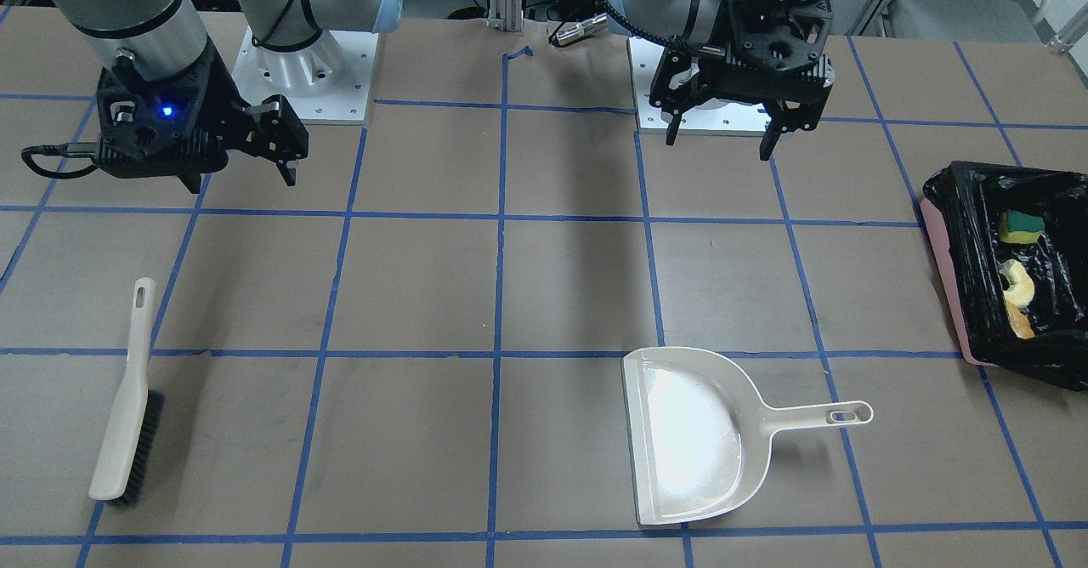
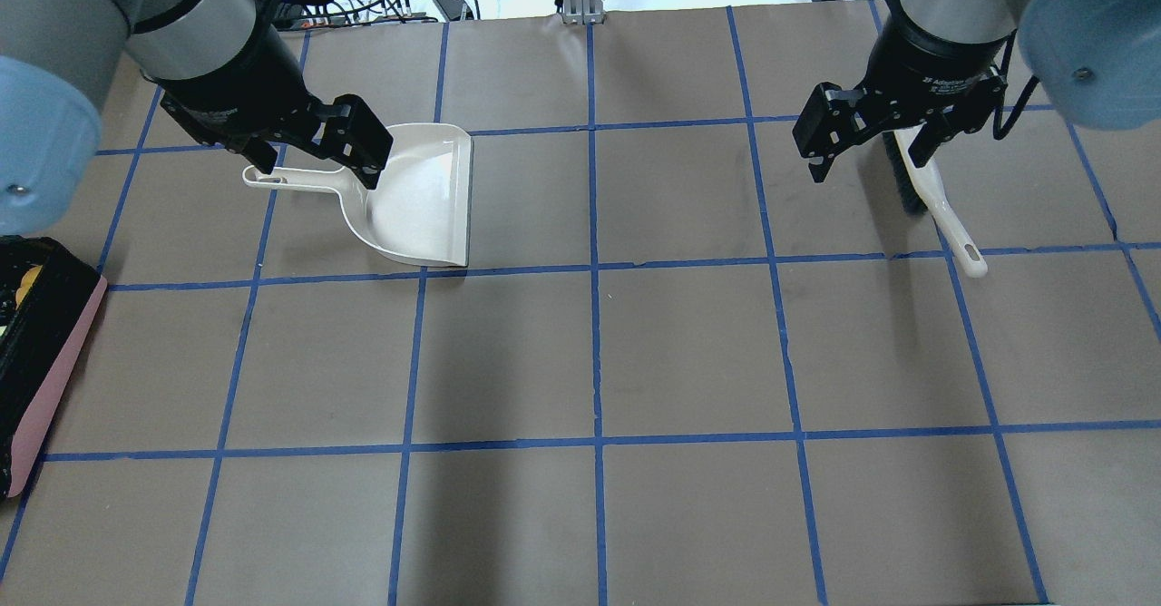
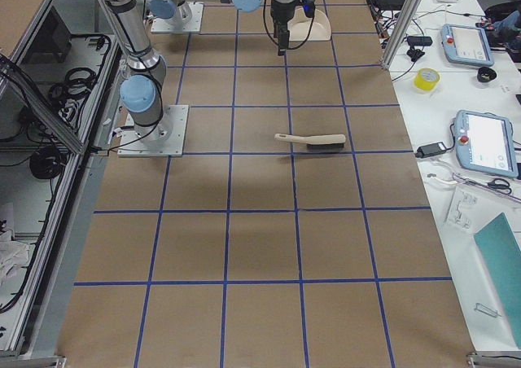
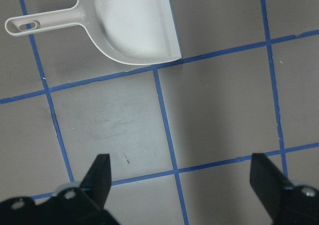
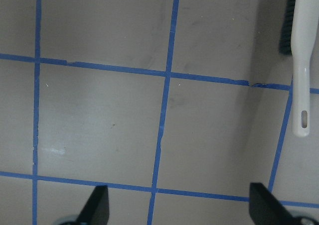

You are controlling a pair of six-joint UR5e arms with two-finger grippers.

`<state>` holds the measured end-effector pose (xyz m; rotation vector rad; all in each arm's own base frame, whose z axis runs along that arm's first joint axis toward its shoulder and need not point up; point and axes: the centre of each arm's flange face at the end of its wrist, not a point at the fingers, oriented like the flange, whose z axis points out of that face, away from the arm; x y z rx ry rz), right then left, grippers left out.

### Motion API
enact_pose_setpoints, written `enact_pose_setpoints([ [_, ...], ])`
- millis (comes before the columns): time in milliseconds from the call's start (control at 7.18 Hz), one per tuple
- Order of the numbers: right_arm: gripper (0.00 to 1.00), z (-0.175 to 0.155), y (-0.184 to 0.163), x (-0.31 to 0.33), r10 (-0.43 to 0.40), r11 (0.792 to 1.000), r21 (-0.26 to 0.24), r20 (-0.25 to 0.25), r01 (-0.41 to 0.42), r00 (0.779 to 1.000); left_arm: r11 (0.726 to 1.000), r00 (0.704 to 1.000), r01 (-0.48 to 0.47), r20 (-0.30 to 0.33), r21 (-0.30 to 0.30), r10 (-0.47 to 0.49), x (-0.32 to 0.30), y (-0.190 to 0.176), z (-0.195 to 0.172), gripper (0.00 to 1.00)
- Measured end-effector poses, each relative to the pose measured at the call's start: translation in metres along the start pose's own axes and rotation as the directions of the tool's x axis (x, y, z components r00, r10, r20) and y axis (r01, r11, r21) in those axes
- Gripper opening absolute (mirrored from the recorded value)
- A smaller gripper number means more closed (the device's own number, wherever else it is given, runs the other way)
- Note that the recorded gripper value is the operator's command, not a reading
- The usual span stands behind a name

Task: Sweep and dump trash into bin
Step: 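Open the left gripper and lift it off the dustpan handle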

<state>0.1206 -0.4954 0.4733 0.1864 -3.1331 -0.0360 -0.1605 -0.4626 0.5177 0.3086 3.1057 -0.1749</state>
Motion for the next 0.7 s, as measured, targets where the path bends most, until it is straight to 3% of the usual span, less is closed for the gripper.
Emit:
enact_pose_setpoints([
  [696,1.00,0.000,0.000,0.000,0.000,1.000,0.000,0.000,0.000,1.000,0.999,1.000,-0.002,-0.014,0.045,0.002,0.000,0.002,-0.017,1.00],
])
